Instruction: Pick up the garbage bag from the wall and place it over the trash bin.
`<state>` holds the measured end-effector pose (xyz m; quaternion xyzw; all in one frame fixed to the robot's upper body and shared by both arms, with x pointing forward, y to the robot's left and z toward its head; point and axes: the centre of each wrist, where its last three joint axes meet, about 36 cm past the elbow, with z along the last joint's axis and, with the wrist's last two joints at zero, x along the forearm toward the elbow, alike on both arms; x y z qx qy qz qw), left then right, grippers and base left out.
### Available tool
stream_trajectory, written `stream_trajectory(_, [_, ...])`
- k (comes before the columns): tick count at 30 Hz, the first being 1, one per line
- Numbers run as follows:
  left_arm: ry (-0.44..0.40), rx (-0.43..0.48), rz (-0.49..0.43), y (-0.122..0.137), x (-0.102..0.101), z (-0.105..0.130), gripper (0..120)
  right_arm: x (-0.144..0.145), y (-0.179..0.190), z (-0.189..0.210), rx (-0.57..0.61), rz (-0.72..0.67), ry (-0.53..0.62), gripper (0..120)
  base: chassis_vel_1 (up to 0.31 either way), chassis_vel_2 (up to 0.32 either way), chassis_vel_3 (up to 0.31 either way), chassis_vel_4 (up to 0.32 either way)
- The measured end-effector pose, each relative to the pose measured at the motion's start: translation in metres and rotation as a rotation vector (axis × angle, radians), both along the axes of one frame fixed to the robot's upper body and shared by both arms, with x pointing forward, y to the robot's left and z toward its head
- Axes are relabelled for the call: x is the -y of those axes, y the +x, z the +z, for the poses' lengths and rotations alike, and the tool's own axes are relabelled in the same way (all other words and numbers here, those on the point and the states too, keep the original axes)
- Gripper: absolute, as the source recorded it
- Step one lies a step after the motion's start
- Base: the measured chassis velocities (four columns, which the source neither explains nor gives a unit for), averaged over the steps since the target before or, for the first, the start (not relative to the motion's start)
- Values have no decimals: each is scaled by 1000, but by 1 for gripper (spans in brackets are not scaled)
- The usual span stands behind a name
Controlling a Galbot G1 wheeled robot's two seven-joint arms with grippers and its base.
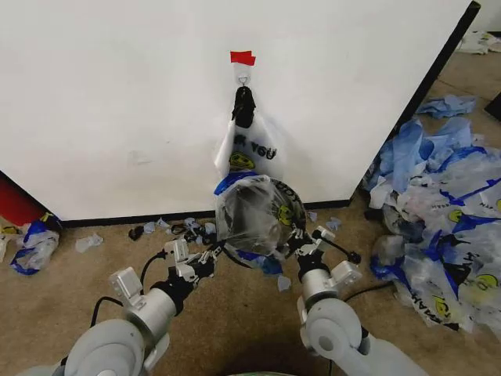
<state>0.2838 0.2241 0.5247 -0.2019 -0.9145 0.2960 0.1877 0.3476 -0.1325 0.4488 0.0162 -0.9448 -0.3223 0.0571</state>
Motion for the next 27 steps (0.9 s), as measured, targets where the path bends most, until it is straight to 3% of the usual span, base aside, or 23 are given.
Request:
stream_trajectory(17, [18, -1, 32, 10, -5, -19, 0, 10, -5, 32, -49, -6, 76, 0, 0, 0, 0, 0])
stream_trajectory(27, [21, -6, 64, 18, -5, -37, 0, 21, -12, 45, -41, 28, 39, 0, 0, 0, 0, 0])
